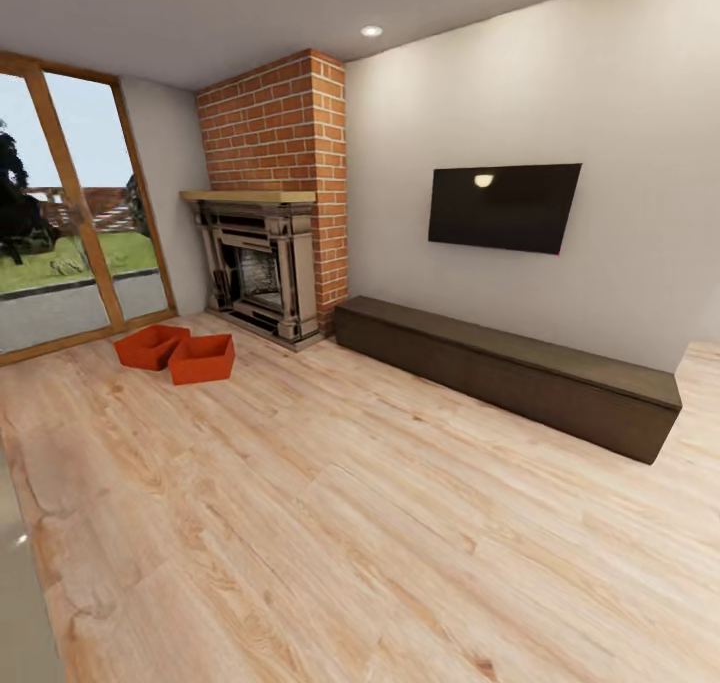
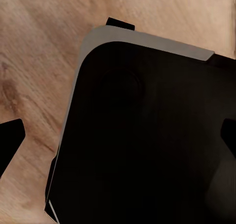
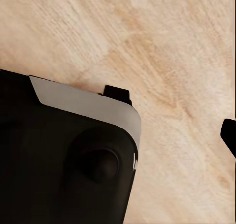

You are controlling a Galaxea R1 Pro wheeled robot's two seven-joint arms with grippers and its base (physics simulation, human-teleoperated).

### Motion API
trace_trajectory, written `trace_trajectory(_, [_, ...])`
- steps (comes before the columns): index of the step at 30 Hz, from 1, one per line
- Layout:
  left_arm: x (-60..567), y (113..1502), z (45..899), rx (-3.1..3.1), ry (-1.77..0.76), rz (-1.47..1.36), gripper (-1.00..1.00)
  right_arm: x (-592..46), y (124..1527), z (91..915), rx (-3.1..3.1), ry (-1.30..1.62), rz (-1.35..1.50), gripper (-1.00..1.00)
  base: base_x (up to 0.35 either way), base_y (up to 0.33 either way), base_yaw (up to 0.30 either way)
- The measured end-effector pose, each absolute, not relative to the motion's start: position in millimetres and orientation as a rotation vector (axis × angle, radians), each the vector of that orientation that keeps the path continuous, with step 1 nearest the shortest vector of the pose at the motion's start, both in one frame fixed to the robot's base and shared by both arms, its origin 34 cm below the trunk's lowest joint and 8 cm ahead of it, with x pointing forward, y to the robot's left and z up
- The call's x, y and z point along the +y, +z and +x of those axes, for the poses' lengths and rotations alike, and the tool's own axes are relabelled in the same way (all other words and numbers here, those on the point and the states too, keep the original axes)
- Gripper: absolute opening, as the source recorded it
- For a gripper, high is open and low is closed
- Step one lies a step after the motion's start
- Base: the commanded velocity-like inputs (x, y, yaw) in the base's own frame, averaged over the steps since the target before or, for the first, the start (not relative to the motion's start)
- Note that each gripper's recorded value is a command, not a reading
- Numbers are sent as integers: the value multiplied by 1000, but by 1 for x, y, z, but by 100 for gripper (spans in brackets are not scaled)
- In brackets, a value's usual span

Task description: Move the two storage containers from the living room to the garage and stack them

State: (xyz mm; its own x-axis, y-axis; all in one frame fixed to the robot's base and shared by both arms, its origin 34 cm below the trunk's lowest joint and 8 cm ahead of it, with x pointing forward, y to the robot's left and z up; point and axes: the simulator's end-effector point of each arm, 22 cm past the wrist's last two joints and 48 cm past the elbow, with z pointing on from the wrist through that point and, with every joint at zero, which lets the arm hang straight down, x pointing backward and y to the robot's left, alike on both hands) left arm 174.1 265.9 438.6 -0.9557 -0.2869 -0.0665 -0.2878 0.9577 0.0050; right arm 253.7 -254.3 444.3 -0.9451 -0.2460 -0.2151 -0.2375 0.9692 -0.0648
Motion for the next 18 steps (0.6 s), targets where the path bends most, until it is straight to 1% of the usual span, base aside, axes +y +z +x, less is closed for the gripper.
trace_trajectory(18, [265,439,174,3044,21,-447,100,-254,444,254,2895,-57,-364,100,324,0,1])
